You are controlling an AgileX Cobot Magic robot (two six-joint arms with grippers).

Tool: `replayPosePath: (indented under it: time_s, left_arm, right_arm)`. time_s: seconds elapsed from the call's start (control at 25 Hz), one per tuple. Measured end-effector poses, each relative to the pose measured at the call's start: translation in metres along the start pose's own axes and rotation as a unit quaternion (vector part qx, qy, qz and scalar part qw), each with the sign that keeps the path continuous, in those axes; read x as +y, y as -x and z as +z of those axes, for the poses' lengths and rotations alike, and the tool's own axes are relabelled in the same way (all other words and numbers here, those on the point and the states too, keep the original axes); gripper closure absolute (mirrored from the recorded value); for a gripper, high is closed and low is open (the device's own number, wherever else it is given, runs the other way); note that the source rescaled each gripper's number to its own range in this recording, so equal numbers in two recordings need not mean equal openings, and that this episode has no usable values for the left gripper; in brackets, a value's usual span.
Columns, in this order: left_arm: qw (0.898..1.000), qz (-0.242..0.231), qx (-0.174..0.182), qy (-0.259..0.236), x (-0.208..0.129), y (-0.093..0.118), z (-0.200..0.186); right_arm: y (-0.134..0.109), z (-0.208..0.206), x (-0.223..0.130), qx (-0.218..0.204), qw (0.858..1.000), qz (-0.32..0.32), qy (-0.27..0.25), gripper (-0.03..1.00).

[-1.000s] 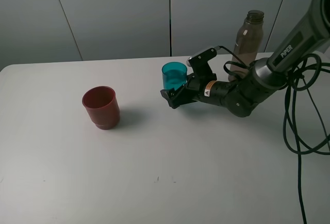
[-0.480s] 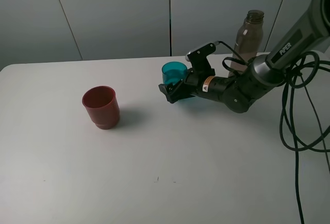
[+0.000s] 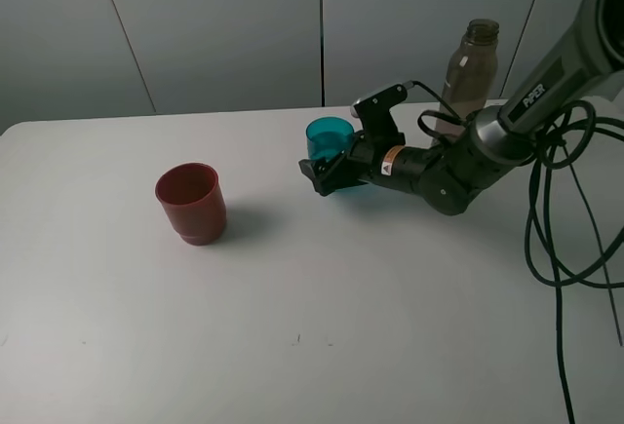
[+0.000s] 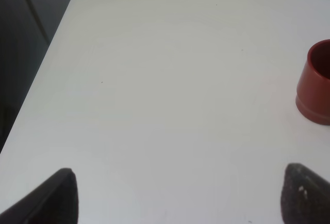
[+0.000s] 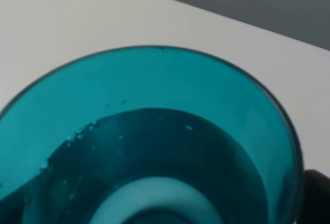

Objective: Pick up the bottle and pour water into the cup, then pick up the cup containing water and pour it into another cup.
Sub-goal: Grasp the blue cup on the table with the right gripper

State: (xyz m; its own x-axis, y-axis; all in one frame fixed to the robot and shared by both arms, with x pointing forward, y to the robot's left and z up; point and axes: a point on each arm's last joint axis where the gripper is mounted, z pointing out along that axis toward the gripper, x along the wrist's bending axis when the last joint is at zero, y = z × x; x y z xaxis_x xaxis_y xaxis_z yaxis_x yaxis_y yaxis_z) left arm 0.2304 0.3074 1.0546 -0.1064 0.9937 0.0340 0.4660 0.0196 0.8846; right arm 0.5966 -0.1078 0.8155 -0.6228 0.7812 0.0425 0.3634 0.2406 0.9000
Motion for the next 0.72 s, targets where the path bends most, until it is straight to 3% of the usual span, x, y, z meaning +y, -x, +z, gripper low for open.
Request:
replayPosePath:
  time_s: [0.72]
  left_arm:
    - [1.000,0.000,0.000,0.000,0.0000,0.0000,0.0000]
  right_arm:
    - [-0.0011,0.0020,-0.0006,0.003,1.000,0.000,0.009,-0.03]
